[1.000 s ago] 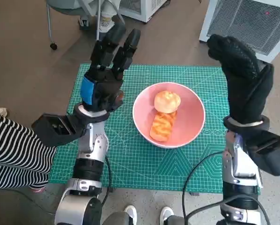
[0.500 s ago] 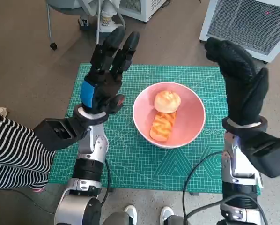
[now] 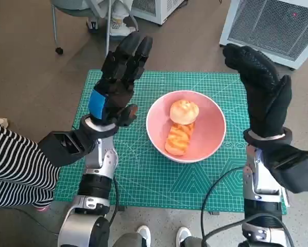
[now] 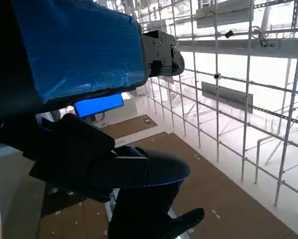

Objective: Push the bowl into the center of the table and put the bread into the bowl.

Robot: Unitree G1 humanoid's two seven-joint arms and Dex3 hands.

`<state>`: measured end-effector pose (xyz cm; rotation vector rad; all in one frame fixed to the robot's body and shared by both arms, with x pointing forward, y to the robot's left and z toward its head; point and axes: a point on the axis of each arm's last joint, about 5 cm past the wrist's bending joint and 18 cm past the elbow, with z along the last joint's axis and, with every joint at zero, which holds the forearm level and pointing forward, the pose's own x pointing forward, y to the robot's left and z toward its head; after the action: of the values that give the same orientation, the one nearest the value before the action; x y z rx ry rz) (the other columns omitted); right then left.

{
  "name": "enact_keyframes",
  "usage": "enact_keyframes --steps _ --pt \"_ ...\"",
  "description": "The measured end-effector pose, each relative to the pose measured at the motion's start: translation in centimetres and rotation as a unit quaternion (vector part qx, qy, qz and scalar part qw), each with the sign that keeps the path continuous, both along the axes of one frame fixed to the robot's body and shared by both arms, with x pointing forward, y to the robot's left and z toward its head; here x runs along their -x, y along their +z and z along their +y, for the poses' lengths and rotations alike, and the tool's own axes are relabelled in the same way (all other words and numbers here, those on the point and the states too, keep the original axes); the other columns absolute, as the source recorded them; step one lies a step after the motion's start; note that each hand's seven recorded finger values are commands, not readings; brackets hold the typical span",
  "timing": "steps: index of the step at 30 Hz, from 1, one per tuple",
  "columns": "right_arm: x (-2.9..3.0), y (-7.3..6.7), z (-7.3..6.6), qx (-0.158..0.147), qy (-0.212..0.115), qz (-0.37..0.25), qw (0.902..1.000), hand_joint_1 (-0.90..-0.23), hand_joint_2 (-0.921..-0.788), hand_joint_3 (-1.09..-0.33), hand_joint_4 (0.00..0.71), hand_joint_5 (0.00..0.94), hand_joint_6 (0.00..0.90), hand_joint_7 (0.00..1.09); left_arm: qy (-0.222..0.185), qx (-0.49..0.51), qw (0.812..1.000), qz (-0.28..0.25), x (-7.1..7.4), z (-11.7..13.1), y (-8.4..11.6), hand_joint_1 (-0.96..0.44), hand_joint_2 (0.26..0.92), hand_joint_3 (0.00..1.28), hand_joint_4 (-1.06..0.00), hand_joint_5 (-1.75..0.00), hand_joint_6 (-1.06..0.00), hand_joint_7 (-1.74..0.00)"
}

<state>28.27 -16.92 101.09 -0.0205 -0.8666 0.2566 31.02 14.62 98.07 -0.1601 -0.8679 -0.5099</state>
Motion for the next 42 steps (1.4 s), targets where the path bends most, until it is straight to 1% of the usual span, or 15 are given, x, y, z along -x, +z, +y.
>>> enact_keyframes --steps 15,26,42 --pt "0.01 0.04 0.04 0.004 -0.001 -0.004 1.0 -0.675 -0.921 -0.73 0.22 0.001 0.117 0.38 -0.005 -0.001 1.0 0.013 -0.11 0.11 -0.03 -0.68 0.921 0.47 0.0 0.0 0.0 -0.18" --pt "-0.06 0.04 0.05 0.004 -0.002 -0.004 1.0 -0.681 -0.921 -0.728 0.22 0.001 0.119 0.38 -0.019 0.006 0.999 0.034 -0.26 0.1 -0.17 -0.66 0.921 0.46 0.0 0.0 0.0 -0.18" --pt "-0.04 0.09 0.04 0.004 -0.002 -0.006 1.0 -0.689 -0.921 -0.727 0.219 0.0 0.122 0.38 -0.016 -0.002 0.999 0.03 -0.29 0.39 0.13 -0.67 0.921 0.49 0.0 0.0 0.0 -0.13"
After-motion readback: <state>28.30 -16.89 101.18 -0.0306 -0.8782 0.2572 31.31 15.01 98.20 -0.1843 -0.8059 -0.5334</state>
